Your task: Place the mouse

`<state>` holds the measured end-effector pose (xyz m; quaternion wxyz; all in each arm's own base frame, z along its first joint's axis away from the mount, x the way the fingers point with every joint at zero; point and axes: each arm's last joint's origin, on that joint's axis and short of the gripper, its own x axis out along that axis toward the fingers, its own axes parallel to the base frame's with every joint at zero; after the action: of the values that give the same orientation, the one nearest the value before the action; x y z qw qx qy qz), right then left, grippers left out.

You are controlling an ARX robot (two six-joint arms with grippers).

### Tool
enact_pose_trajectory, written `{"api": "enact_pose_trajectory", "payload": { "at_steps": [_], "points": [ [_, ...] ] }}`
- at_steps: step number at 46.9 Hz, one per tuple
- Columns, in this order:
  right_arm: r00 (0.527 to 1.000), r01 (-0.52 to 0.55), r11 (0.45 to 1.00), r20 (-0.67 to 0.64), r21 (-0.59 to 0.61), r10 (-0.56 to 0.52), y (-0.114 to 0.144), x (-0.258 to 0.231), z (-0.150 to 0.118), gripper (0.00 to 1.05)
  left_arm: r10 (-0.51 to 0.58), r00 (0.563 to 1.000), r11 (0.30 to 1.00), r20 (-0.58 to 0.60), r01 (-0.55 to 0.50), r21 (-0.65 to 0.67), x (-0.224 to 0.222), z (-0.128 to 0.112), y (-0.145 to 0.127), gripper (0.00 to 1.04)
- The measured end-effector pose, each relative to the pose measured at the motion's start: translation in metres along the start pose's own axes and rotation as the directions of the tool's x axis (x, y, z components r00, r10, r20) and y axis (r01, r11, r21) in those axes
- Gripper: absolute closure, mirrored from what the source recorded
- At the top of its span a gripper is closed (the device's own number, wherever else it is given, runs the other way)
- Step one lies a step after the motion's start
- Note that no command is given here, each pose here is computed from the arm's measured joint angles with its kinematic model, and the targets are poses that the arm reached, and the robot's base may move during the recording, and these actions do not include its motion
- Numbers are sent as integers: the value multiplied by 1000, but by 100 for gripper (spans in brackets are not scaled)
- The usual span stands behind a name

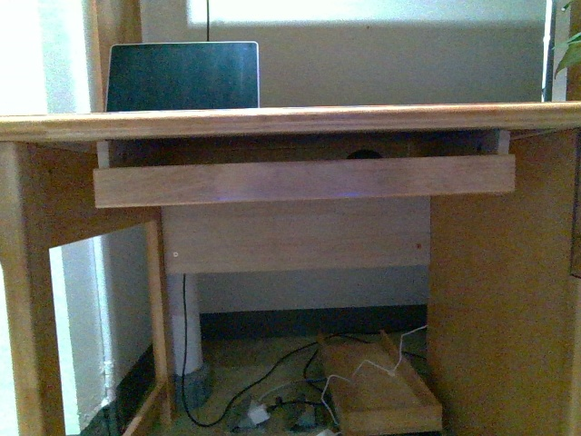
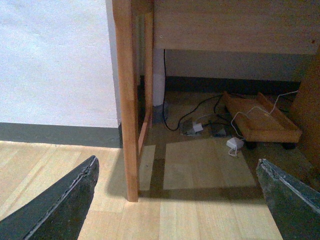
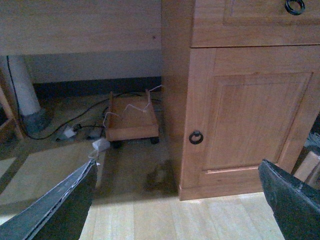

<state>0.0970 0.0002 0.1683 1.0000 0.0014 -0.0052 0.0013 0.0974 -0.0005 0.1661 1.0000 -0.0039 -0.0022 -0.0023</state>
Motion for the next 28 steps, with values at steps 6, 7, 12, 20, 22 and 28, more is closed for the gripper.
{"api": "enact_pose_trajectory", "payload": {
  "at_steps": [6,7,12,20,22,28],
  "points": [
    [1000,1,1000,0,0,-1,0,0,0,7,0,1000,1000,0,0,0,0,0,0,8],
    [1000,0,1000,0,0,0,0,0,0,7,-1,1000,1000,0,1,0,0,0,0,8],
    [1000,0,1000,0,0,0,0,0,0,7,0,1000,1000,0,0,0,0,0,0,8],
    [1000,0,1000,-1,0,0,0,0,0,7,0,1000,1000,0,0,0,0,0,0,8],
    [1000,2,1000,-1,0,-2,0,0,0,7,-1,1000,1000,0,1,0,0,0,0,8],
    [1000,1,1000,-1,0,-1,0,0,0,7,0,1000,1000,0,0,0,0,0,0,8]
  ]
}}
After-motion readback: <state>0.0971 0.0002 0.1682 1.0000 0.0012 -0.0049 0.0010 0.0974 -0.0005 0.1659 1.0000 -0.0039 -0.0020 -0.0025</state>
